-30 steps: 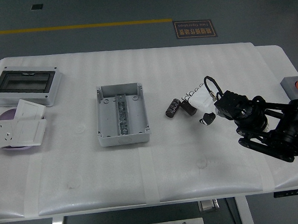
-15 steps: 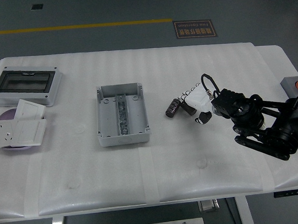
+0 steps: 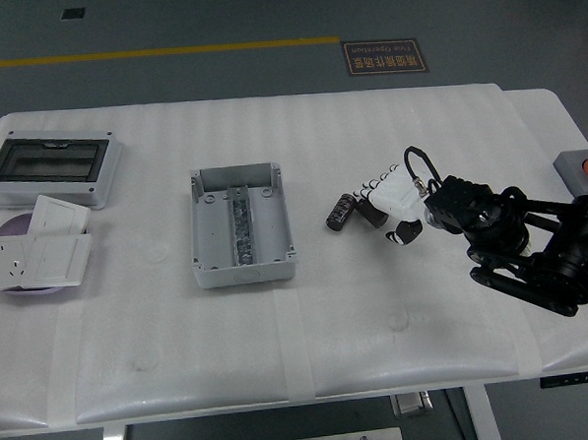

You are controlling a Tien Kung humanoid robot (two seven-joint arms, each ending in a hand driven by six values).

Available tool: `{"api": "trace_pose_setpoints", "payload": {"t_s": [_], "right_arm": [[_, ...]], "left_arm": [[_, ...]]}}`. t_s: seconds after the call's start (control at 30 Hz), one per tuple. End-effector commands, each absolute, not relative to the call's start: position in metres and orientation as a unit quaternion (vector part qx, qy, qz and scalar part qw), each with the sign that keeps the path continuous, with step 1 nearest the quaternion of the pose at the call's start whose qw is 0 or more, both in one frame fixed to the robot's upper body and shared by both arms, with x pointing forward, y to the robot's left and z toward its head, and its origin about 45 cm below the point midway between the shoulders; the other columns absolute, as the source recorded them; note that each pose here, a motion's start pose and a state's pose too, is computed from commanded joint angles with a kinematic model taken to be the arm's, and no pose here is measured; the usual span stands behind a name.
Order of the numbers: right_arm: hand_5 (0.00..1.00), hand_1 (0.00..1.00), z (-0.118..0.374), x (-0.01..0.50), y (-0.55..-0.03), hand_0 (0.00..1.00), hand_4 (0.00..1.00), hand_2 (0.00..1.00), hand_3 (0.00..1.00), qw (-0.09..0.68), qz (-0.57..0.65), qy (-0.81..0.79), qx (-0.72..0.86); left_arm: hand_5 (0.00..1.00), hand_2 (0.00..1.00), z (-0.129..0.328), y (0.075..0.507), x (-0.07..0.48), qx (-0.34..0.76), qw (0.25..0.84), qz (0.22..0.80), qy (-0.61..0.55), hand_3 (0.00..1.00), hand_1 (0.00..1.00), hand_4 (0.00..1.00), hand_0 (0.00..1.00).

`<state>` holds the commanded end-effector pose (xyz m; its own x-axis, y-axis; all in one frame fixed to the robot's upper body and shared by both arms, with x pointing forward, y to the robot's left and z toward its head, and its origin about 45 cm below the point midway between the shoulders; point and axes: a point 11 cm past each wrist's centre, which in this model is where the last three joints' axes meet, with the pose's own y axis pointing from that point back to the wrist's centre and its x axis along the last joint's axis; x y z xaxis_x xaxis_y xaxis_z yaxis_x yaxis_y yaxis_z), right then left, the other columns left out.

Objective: Pick up the battery,place it into the box

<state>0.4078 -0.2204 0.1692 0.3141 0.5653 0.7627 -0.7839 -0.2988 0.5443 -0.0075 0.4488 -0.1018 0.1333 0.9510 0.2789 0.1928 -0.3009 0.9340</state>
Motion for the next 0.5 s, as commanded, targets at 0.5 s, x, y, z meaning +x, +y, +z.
{"api": "trace_pose_setpoints", "payload": {"t_s": [0.5], "right_arm": [[0.207, 0.795, 0.1763, 0.4131, -0.2118, 0.78, 0.62, 0.828, 0.866, 0.566, 0.586, -0.103, 0.571]], "left_arm": [[0.369, 0.619, -0.1026, 0.4467, -0.0068, 0.642, 0.391, 0.486, 0.445, 0.627, 0.664, 0.542, 0.655]]}}
